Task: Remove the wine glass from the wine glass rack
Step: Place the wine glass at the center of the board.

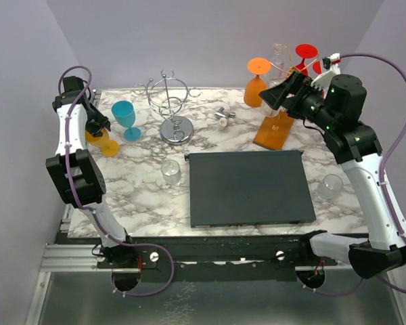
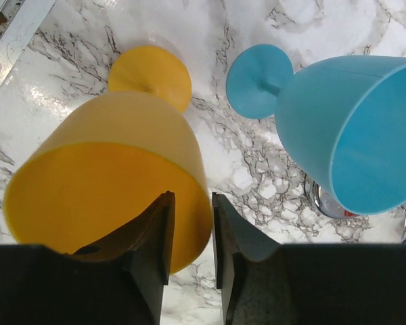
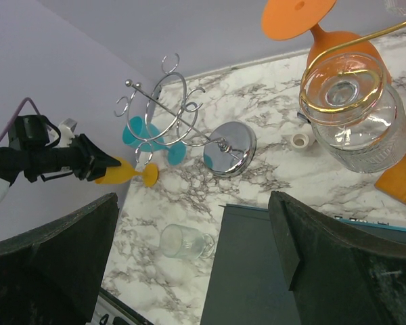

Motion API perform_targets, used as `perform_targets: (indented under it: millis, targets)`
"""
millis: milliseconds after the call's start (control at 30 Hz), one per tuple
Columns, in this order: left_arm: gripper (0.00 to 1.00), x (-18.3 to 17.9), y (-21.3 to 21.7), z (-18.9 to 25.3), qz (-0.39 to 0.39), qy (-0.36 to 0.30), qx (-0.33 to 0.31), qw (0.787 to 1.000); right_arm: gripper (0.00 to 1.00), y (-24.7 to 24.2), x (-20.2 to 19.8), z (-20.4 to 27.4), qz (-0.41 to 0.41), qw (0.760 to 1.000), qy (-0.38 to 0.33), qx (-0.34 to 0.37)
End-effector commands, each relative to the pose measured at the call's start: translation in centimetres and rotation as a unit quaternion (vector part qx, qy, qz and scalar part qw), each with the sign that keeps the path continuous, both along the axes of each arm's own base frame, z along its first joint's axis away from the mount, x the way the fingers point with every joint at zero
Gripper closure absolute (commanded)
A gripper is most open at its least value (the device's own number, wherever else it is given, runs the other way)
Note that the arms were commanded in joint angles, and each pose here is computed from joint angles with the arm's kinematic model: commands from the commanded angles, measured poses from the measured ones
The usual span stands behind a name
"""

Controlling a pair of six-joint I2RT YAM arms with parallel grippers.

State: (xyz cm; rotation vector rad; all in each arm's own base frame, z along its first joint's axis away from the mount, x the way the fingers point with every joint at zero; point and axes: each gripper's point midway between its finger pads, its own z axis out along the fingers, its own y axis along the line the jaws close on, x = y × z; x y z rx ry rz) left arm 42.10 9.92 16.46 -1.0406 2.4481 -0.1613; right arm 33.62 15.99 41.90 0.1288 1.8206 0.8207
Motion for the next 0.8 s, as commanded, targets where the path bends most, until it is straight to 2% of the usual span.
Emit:
perform_targets:
  millis: [0, 267, 767]
  targets:
    - [0.64, 1.1, 0.2, 1.0, -0.003, -0.014, 0.012, 1.0, 0.0, 0.0, 0.2, 0.5, -0.001, 1.0, -0.013, -0.007]
    - [0.57, 1.8, 0.2, 2.0, -0.004, -0.024, 0.023, 0.999, 0.0, 0.0, 0.5, 0.5, -0.002, 1.0, -0.011, -0.01]
    - [0.49, 2.5, 0.0, 5.3, -0.007, -0.058, 0.039, 0.998, 0.0, -0.5, 0.3, 0.8, -0.014, 1.0, -0.016, -0.013]
